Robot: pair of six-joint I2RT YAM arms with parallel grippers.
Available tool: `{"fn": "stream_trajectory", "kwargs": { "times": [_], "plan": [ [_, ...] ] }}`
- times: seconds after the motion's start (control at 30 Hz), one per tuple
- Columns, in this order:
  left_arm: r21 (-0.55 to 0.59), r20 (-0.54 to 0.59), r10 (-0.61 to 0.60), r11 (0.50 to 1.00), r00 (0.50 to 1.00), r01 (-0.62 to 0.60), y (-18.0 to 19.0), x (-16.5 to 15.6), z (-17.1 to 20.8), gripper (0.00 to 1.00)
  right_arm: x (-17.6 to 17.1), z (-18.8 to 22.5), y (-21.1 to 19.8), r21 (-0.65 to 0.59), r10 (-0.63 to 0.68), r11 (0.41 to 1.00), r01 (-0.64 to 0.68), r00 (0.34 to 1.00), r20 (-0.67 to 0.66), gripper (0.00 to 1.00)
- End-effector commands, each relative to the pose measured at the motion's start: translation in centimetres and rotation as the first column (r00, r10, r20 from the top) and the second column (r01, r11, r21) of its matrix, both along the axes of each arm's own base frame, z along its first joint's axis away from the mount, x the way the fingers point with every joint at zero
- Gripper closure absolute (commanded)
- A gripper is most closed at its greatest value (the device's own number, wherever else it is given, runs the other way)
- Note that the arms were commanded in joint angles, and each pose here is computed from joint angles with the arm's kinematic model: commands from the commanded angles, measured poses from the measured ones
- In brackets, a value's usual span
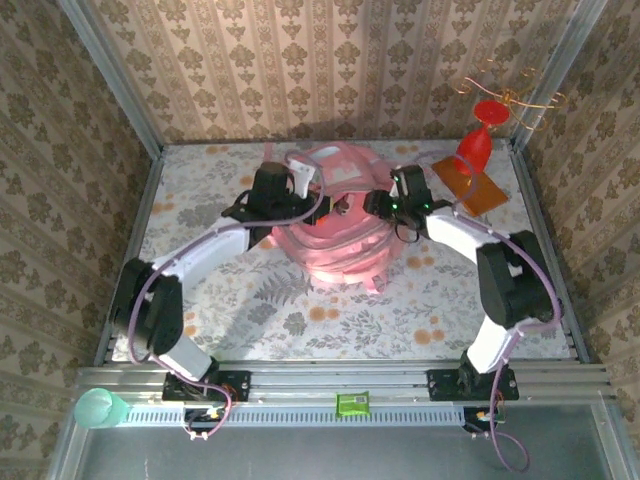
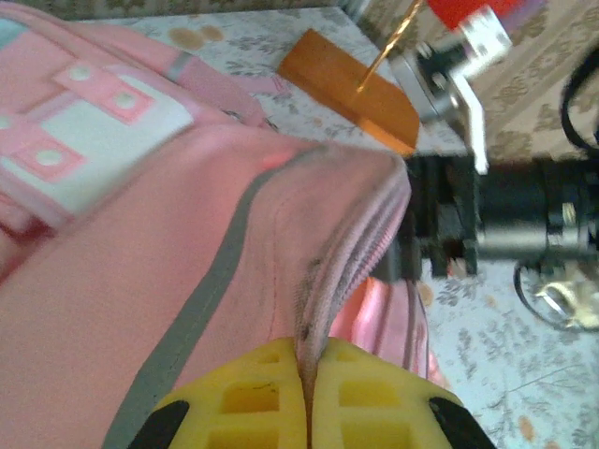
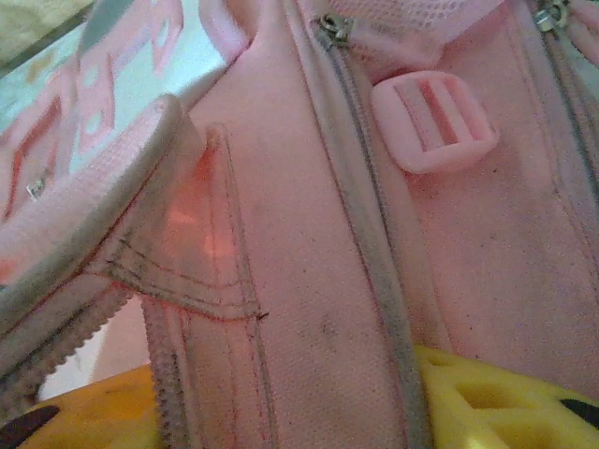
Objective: Pack the student bag
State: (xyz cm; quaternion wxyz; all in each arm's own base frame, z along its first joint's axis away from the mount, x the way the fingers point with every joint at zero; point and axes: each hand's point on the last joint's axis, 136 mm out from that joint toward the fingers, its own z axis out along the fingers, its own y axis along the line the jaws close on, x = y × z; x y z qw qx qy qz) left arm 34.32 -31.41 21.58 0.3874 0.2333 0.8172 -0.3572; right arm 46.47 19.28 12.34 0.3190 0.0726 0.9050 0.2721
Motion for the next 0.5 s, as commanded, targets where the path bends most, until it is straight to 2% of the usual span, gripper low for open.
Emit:
{"fn": "stream_trajectory", "kwargs": {
  "times": [0.0, 0.1, 0.17, 0.23, 0.3, 0.37, 0.47],
  "plan": [
    [-0.066, 0.088, 0.016, 0.998, 0.996, -0.010, -0.9, -2.1, 3.2, 1.00, 1.6, 2.8, 6.0, 0.127, 0.232, 0.964, -0.235, 0.972, 0.044, 0.52],
    [-0.072, 0.071, -0.025, 0.997, 0.997, 0.030, -2.9, -2.3, 2.8, 1.00, 3.5, 2.3, 5.6, 0.071, 0.234, 0.969, -0.235, 0.972, 0.012, 0.53],
    [-0.059, 0.058, -0.052, 0.997, 0.997, 0.056, -4.2, -1.7, 2.8, 0.93, 4.3, 1.9, 3.2, -0.025, 0.175, 0.984, -0.175, 0.985, -0.013, 0.51],
    [-0.032, 0.059, -0.062, 0.997, 0.996, 0.064, -4.9, -0.9, 3.0, 0.74, 4.4, 2.5, -0.4, -0.147, 0.088, 0.985, -0.089, 0.996, -0.012, 0.49],
    [-0.001, 0.078, -0.025, 1.000, 0.997, 0.025, -4.1, -0.3, 3.2, 0.60, 3.4, 3.5, -3.4, -0.253, 0.022, 0.967, -0.017, 1.000, 0.016, 0.44],
    [0.015, 0.107, 0.037, 0.999, 0.994, -0.039, -2.1, -0.1, 3.4, 0.51, 1.5, 4.8, -5.7, -0.338, -0.026, 0.940, 0.044, 0.998, 0.059, 0.39],
    [0.010, 0.120, 0.185, 0.982, 0.975, -0.188, 2.8, -0.1, 2.9, 0.32, -2.4, 6.1, -6.4, -0.379, -0.033, 0.922, 0.079, 0.992, 0.124, 0.32]
  ]
}}
